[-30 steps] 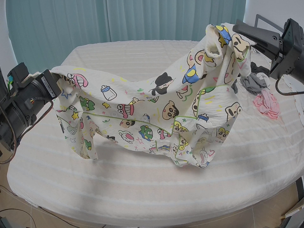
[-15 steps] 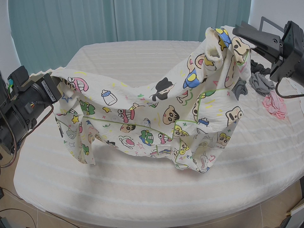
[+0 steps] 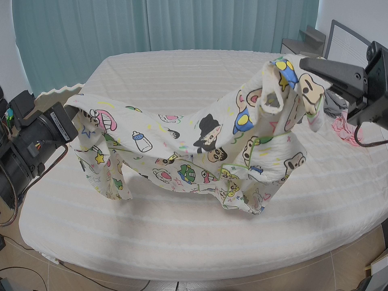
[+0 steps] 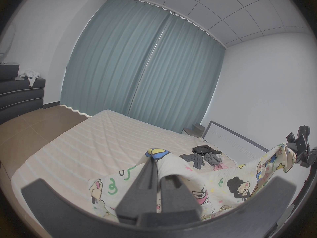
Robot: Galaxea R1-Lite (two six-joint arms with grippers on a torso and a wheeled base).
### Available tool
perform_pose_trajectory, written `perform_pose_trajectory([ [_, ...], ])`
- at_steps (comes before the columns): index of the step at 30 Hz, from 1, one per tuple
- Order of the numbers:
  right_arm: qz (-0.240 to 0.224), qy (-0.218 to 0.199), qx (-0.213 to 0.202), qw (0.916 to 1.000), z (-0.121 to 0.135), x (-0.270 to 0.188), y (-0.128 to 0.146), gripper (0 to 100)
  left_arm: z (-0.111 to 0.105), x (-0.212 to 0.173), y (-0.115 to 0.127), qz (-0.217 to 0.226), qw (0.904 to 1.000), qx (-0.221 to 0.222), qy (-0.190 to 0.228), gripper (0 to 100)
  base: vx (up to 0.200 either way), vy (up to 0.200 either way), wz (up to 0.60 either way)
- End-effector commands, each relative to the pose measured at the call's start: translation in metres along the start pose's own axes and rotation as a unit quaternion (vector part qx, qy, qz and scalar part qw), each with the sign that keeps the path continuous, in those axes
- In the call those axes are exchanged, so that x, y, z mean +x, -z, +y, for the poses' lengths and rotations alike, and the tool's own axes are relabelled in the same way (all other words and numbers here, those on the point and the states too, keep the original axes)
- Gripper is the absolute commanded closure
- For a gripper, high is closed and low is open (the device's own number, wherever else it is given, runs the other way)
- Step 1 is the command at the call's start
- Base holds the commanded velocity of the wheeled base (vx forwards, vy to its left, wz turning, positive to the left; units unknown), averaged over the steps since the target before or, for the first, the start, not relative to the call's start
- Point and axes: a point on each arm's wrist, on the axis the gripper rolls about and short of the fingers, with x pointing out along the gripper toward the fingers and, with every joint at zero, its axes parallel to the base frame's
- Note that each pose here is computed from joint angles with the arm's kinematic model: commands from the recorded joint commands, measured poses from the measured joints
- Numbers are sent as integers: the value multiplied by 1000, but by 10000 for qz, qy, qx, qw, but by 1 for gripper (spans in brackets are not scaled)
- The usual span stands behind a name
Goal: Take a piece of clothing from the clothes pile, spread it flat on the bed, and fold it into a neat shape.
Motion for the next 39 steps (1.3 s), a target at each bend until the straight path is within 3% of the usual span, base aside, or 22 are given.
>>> perform_pose_trajectory([
  [1,63,-43,-4,10000,2,-4,5,100,-3,-5,2,36,9999,-15,108,100,0,0,0],
  [5,26,-122,-44,9999,7,-11,5,100,-3,-7,3,62,9999,-5,140,100,0,0,0],
  [10,-11,-506,-173,9986,21,-29,1,100,-3,-10,1,22,9998,-38,177,100,0,0,0],
  [16,-66,-667,-246,9974,29,-43,2,100,-10,-26,-4,25,9987,-202,473,100,0,0,0],
  [20,8,-804,-232,9965,33,-51,7,100,-16,-46,-1,415,9956,-277,792,100,0,0,0],
  [27,86,-1046,-238,9942,39,-64,13,100,-16,-61,-8,388,9934,-405,1001,100,0,0,0],
  [39,206,-1238,316,9916,45,-77,21,100,-8,-94,-7,1064,9784,-865,1549,100,0,0,0],
])
